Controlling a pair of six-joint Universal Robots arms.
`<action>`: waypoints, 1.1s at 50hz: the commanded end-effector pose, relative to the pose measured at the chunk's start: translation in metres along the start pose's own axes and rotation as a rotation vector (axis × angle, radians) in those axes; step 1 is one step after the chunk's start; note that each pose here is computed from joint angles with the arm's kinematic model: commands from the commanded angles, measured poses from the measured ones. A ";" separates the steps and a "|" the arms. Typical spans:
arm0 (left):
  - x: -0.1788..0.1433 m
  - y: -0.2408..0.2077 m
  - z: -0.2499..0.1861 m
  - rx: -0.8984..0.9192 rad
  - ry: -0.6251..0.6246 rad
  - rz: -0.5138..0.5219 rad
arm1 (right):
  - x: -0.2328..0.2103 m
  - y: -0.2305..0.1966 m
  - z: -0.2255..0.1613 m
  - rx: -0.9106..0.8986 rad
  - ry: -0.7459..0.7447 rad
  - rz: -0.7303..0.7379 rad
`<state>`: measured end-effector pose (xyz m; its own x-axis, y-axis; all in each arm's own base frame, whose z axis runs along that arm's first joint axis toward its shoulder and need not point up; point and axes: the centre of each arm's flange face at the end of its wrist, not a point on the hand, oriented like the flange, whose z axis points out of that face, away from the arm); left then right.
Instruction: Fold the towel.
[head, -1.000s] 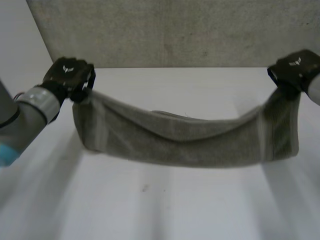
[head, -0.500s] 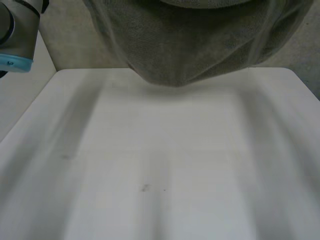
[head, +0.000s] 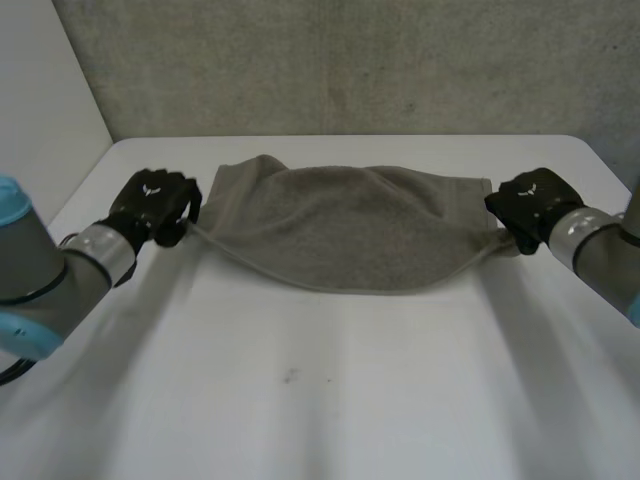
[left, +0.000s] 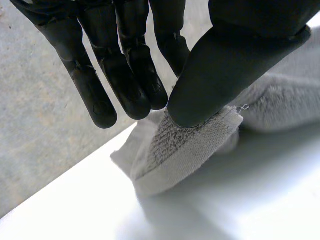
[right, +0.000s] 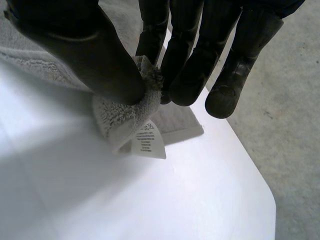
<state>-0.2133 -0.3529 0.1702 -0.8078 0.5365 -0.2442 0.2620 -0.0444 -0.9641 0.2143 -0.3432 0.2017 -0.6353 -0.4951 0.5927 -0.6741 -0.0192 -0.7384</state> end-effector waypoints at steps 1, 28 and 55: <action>-0.010 -0.003 -0.032 -0.040 -0.047 0.071 | 0.011 0.003 -0.029 -0.007 0.022 0.008; 0.010 -0.059 -0.152 0.026 0.015 0.045 | 0.044 0.001 -0.139 0.009 0.085 0.015; 0.006 0.014 0.066 -0.016 -0.038 -0.001 | 0.037 0.033 0.061 -0.101 0.100 0.042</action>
<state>-0.2364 -0.3789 0.1623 -0.8161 0.5305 -0.2291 0.2654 -0.0081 -0.9641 0.1789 -0.3867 0.1947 -0.6729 -0.4407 0.5942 -0.6950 0.1015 -0.7118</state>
